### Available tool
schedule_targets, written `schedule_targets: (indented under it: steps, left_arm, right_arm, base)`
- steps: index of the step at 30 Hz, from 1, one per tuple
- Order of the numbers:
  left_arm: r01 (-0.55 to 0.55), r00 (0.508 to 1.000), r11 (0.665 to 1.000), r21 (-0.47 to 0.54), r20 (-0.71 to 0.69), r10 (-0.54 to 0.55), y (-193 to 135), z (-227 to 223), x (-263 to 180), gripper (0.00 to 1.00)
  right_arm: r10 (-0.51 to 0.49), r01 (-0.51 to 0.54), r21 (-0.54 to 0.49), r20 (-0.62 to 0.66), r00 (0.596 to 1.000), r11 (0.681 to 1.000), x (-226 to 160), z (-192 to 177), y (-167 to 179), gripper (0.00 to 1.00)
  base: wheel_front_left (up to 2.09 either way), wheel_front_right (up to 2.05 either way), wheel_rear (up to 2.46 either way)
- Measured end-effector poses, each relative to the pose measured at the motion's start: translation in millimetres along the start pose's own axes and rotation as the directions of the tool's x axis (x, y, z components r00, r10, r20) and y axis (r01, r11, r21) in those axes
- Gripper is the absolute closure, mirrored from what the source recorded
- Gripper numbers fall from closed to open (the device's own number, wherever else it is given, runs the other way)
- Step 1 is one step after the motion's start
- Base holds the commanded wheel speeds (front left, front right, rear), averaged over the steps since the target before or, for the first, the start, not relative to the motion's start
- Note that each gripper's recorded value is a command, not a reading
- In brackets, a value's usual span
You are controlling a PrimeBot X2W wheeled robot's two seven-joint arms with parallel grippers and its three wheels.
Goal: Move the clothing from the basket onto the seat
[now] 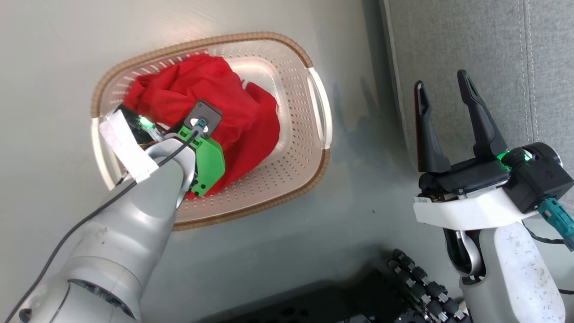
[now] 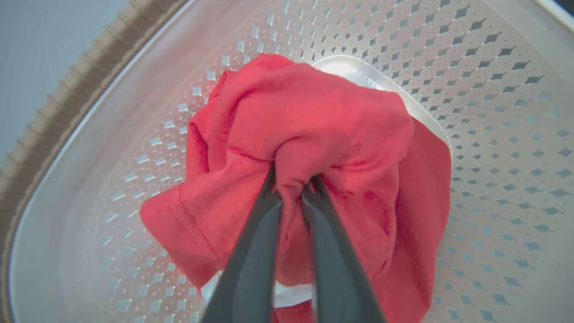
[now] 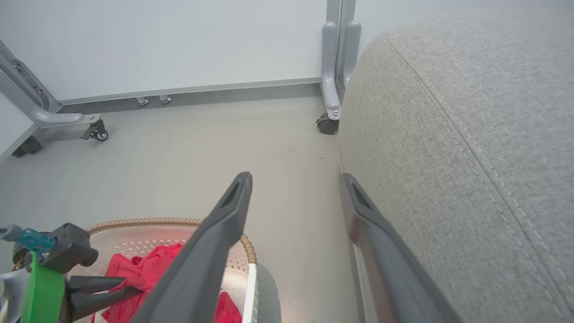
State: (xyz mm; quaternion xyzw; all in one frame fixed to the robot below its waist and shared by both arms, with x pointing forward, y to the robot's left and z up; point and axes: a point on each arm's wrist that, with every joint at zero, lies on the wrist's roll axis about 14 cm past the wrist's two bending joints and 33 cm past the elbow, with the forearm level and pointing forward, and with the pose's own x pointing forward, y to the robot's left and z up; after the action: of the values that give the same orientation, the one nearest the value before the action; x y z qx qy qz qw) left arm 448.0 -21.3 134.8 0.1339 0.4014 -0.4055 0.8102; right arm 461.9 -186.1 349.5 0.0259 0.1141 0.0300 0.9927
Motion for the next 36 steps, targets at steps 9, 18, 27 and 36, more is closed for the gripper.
schedule_targets:
  steps: [9,18,27,36]
  left_arm:
    - [-0.054,0.99,0.997,-0.053,0.126,0.06,4.6,35.2,-41.1,1.0]
    - [-0.114,0.934,0.989,-0.095,0.33,0.14,6.5,98.2,-92.0,1.0]
    - [-0.213,0.805,0.968,-0.133,0.537,0.251,14.6,157.4,-170.9,1.0]
    - [-0.295,0.661,0.932,-0.209,0.66,0.357,16.7,182.5,-243.2,1.0]
  right_arm:
    - [0.034,-0.034,0.003,0.065,0.997,0.999,-3.2,28.0,13.8,0.0]
    - [0.027,-0.034,0.045,0.137,0.99,0.998,-17.5,60.4,17.3,0.0]
    - [0.037,-0.052,0.057,0.231,0.972,0.997,-42.5,101.3,24.9,0.0]
    - [0.067,-0.092,0.067,0.31,0.948,0.994,-69.6,131.8,38.9,0.0]
  base:
    - [0.0,0.0,0.0]
    - [0.0,0.0,0.0]
    - [0.0,0.0,0.0]
    - [0.0,0.0,0.0]
